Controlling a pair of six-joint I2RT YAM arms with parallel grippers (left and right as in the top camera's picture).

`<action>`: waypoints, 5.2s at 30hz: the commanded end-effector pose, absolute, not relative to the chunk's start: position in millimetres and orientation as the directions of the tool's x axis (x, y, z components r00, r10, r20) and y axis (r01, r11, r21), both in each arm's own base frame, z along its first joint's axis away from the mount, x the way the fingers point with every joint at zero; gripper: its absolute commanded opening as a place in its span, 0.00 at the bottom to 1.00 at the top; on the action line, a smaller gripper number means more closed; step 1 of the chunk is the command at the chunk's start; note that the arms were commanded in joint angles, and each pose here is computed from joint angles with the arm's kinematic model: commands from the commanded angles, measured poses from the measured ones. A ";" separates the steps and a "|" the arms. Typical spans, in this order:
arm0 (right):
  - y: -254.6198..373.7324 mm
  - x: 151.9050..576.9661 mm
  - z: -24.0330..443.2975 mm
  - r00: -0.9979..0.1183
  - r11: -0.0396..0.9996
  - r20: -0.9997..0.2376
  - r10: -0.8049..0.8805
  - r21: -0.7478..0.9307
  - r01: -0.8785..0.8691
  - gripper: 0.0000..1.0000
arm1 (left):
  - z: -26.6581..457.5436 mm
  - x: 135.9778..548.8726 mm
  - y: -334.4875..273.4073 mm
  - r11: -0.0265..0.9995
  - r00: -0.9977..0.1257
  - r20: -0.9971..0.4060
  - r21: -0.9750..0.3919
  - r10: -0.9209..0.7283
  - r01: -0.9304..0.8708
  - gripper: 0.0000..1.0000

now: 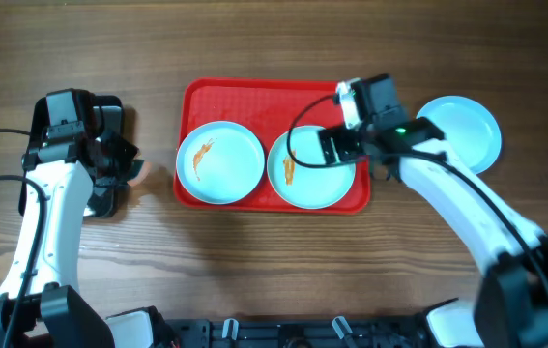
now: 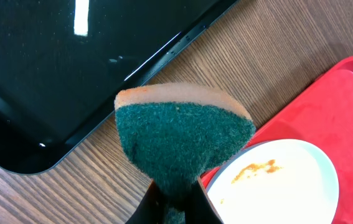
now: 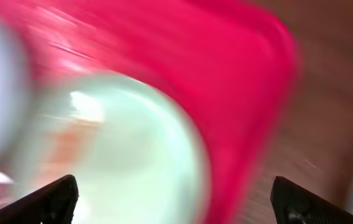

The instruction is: Clean dirty plates on tray and stack at the side

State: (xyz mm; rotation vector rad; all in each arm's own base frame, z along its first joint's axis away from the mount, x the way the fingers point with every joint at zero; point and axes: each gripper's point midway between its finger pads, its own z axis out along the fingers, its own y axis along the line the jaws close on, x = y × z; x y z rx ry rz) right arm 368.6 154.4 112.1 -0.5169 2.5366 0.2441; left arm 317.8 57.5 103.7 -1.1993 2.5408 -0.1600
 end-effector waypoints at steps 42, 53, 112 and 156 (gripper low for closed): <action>269.0 275.2 -12.2 -0.990 0.978 -0.133 -0.056 0.192 -0.081 0.04 | 109.9 320.2 48.0 0.660 -0.615 -0.239 -0.284 -0.752 -0.696 0.04; 257.3 299.6 7.4 -0.987 0.982 -0.150 -0.050 0.173 -0.076 0.04 | 109.9 320.3 48.1 0.660 -0.615 -0.239 -0.284 -0.752 -0.696 0.04; 307.2 296.7 -7.2 -0.950 0.908 -0.083 0.300 0.330 0.257 0.34 | 109.9 320.1 48.0 0.659 -0.615 -0.238 -0.284 -0.752 -0.696 0.04; 272.9 319.7 -8.2 -0.976 0.977 -0.209 0.067 0.213 0.022 0.04 | 77.2 310.3 -92.8 0.896 -0.922 -0.162 -0.341 -0.353 -0.284 0.04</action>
